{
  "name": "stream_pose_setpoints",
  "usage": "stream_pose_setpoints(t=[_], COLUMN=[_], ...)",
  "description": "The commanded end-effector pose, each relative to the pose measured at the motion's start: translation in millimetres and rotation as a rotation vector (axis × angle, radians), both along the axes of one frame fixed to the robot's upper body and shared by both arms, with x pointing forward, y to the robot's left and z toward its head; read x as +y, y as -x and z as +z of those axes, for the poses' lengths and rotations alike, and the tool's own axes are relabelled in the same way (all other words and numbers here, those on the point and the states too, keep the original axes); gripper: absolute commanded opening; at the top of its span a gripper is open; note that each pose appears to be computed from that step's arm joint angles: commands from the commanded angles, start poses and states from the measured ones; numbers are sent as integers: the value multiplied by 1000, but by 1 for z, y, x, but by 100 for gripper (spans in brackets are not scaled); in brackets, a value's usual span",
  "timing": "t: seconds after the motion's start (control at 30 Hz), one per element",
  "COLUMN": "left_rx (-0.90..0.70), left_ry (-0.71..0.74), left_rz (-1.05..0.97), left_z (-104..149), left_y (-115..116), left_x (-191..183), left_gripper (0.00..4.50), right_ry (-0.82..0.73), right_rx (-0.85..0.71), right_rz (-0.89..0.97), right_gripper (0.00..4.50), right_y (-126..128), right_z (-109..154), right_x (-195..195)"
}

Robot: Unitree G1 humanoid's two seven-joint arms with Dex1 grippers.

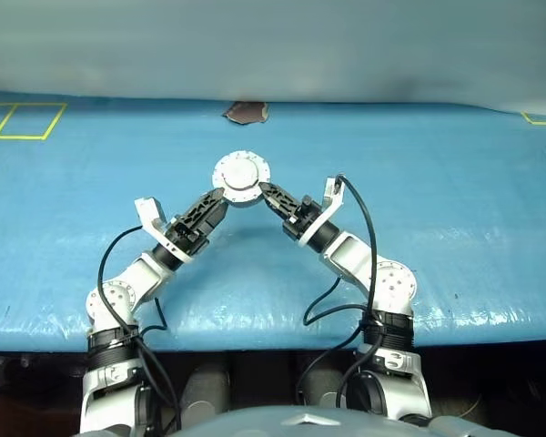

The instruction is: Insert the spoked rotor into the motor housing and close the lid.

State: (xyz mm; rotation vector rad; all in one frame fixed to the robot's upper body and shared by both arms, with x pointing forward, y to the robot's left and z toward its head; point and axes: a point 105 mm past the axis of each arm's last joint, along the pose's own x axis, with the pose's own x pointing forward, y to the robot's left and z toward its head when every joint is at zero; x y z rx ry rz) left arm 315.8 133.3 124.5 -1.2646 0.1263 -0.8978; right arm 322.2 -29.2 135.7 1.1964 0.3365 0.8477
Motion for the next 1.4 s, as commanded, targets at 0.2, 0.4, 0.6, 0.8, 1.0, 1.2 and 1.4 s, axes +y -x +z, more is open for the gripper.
stream_pose_setpoints(t=[0.2, 0.4, 0.6, 0.8, 1.0, 1.2, 1.4], left_rx=[-12, -21, -32, -10, 22, 19, 7], left_ry=[-12, -30, -89, -58, -50, -55, -67], left_rz=[1, -43, -57, -142, -146, -140, -137], left_z=[6, 5, 0, 0, -5, -5, -5], left_y=[-13, -12, -10, -3, -3, -3, -2], left_x=[-13, -33, -35, -42, -41, -40, -40], left_gripper=[448, 448, 390, 201, 201, 201, 201], right_ry=[-12, -12, -6, -21, -15, -11, -11], right_rx=[-119, -156, -166, -198, -209, -208, -211], right_rz=[110, 122, 113, 126, 135, 133, 140], right_gripper=[115, 115, 115, 115, 115, 115, 115], right_y=[24, 28, 28, 31, 32, 31, 32], right_z=[20, 26, 26, 32, 32, 32, 32], right_x=[21, 23, 21, 23, 24, 24, 25])
